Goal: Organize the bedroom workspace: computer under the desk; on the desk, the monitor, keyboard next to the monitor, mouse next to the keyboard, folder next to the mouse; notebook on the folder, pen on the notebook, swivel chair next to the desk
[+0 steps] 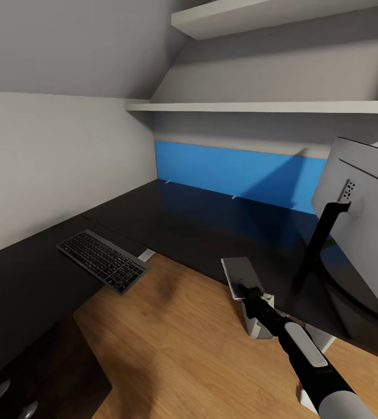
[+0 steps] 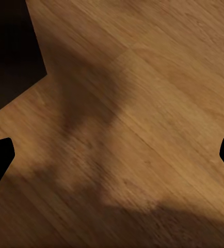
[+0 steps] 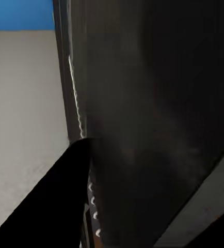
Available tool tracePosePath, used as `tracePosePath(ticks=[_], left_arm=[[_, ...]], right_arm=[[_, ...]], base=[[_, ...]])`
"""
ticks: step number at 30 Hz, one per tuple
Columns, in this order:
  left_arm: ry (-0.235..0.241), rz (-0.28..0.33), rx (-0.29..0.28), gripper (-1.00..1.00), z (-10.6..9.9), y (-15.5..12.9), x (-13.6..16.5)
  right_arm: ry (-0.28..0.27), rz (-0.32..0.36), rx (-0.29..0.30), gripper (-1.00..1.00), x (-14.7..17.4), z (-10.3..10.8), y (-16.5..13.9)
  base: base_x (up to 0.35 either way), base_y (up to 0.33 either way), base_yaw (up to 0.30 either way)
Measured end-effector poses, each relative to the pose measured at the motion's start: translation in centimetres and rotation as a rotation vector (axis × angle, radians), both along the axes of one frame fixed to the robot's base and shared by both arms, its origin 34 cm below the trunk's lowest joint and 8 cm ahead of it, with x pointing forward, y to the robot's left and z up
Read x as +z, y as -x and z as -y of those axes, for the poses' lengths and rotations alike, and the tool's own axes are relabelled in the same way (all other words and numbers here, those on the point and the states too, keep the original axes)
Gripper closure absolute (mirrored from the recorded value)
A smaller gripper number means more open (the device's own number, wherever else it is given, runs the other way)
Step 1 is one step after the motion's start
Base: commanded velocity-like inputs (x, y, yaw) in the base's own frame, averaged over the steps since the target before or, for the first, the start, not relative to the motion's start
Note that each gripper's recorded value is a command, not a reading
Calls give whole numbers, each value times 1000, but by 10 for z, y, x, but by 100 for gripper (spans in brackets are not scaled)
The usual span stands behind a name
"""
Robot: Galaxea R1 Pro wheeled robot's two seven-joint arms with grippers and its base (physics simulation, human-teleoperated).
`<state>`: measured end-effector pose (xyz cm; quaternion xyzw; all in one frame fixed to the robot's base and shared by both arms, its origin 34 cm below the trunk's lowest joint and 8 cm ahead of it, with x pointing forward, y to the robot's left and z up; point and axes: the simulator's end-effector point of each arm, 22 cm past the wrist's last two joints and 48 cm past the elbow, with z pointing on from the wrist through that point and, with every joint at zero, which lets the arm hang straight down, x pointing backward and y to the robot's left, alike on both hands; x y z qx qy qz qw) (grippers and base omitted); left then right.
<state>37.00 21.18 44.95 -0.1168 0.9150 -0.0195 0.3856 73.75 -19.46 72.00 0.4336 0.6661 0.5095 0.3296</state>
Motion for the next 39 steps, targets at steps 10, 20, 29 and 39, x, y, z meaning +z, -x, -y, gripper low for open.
tracePosePath(ticks=[10, 20, 29, 39], left_arm=[[0, 0, -2, -100, 0, 0, 0], [0, 0, -2, -100, 0, 0, 0], [0, 0, -3, -100, 0, 0, 0], [1, 0, -3, -100, 1, -1, 15]], right_arm=[[-5, 3, -1, 100, 1, 0, 0], [-6, 2, -1, 100, 1, 0, 0], [-5, 1, 0, 100, 1, -1, 0], [5, -1, 6, 100, 14, -2, -1]], base=[[0, 0, 0], [0, 0, 0], [0, 0, 0], [0, 0, 0]])
